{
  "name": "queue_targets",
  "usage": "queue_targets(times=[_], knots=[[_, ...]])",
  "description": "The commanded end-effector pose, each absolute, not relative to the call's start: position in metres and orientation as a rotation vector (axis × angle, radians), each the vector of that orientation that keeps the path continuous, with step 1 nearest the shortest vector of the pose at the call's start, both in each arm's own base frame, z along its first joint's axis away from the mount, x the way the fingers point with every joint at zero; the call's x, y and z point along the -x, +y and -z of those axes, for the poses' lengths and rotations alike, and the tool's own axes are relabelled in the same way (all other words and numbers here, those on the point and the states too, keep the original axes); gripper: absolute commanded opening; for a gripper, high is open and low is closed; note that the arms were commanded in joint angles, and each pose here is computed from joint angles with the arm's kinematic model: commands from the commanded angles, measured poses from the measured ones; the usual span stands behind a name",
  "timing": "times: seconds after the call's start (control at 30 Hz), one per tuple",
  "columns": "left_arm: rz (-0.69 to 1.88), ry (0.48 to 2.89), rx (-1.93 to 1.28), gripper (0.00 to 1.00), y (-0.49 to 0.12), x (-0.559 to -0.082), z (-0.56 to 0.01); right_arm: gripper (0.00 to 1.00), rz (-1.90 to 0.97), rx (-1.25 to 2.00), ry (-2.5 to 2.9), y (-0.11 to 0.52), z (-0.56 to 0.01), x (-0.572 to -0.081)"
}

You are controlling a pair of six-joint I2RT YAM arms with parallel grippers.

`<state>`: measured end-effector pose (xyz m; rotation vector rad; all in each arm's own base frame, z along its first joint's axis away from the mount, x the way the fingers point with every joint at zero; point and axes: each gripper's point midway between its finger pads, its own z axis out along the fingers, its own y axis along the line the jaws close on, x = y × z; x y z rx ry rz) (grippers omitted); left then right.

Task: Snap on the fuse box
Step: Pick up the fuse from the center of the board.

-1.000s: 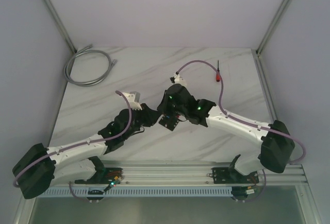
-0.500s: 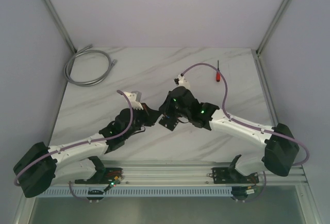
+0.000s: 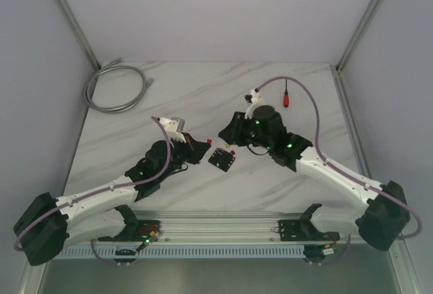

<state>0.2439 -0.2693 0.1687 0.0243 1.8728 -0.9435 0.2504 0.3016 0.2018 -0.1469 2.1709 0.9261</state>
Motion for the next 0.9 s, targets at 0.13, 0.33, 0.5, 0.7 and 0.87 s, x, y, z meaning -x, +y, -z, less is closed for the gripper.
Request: queue_targets(times=[0.13,0.33,0.5,0.7,0.87], knots=[[1.097,1.74,-0.401,0.0,-0.294,-0.217,-0.228,0.43,-1.193,0.757,1.792,0.292,-0.26,-0.22],[1.274,1.683,-0.565,0.0,-0.315,-0.19,-0.251,0.41,-1.305,0.948,1.659,0.289,-0.275,-0.195],[1.332,1.636,-0.59,0.0,-0.318,-0.182,-0.265,0.38,-1.346,1.007,1.613,0.286,-0.277,-0.184],[1.348,1.616,-0.585,0.0,-0.316,-0.178,-0.271,0.36,-1.371,1.017,1.599,0.281,-0.277,-0.181],[1.376,1.599,-0.587,0.0,-0.317,-0.175,-0.275,0.33,-1.401,1.03,1.595,0.281,-0.276,-0.178]])
